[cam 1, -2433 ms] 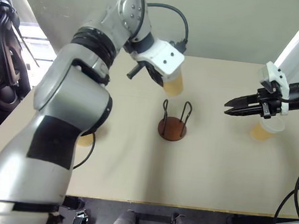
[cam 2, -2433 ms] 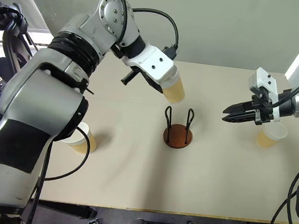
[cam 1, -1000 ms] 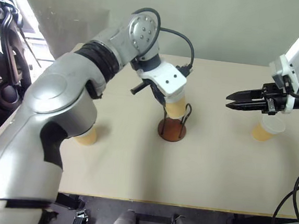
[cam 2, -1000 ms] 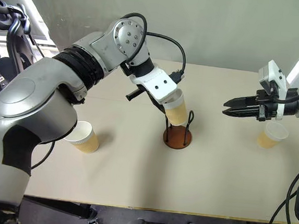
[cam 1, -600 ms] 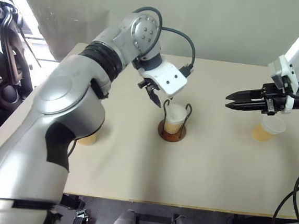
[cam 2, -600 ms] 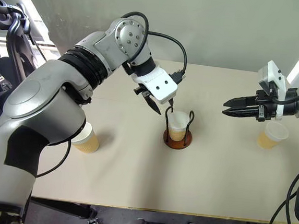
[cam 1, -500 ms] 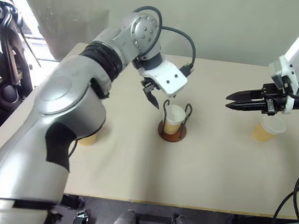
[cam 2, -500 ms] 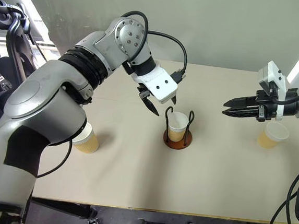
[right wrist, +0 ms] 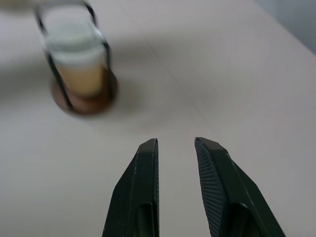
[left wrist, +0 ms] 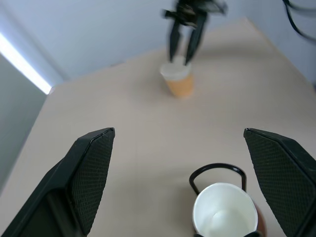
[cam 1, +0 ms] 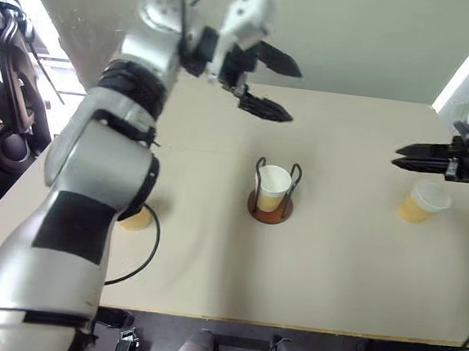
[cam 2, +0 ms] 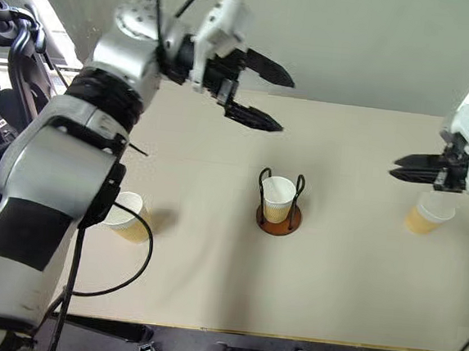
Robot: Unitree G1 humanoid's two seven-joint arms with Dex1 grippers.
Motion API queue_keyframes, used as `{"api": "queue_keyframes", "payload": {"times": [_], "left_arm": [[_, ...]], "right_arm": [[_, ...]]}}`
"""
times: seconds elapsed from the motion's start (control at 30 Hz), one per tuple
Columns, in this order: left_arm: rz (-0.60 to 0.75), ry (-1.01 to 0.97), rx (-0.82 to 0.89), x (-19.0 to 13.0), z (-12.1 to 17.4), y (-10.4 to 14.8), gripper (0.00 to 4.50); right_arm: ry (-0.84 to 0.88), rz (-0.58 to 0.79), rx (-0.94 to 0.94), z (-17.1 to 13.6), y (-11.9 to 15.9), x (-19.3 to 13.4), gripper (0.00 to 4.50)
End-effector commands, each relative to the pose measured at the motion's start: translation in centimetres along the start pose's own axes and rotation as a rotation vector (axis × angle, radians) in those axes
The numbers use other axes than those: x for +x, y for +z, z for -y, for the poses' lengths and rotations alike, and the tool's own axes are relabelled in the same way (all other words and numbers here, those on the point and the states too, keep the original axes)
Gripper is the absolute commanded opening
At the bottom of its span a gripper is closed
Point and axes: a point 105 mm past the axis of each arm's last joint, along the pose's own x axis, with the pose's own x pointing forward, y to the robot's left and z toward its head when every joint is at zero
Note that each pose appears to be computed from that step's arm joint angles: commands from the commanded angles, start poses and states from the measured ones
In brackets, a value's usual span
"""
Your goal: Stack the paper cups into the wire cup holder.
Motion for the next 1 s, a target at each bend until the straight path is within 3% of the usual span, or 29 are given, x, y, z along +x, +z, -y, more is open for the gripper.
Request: {"api": "queue_keyframes", "payload": {"times": [0.03,0.17,0.37,0.63,0.9,1.0], "left_arm": [[0.040,-0.038,-0.028,-0.4,0.5,0.6,4.48],[0.000,-0.054,-0.032,-0.4,0.9,-0.4,4.48],[0.003,-0.071,-0.061,-0.3,1.2,-0.3,4.48],[-0.033,-0.071,-0.074,-0.6,1.3,-0.9,4.48],[-0.040,-0.077,-0.074,-0.4,1.4,-1.0,4.48],[-0.045,-0.076,-0.073,-0.4,1.4,-1.1,4.50]], "right_arm": [[-0.039,-0.124,-0.108,1.2,-0.8,-0.9,1.12],[-0.022,-0.262,-0.167,1.9,-2.8,-1.0,1.12],[0.038,-0.363,-0.188,2.1,-4.0,-0.9,1.12],[0.106,-0.412,-0.170,1.7,-4.6,-1.3,1.12],[0.068,-0.474,-0.159,2.2,-5.9,-1.8,1.12],[0.055,-0.483,-0.172,2.4,-5.8,-2.0,1.74]]}}
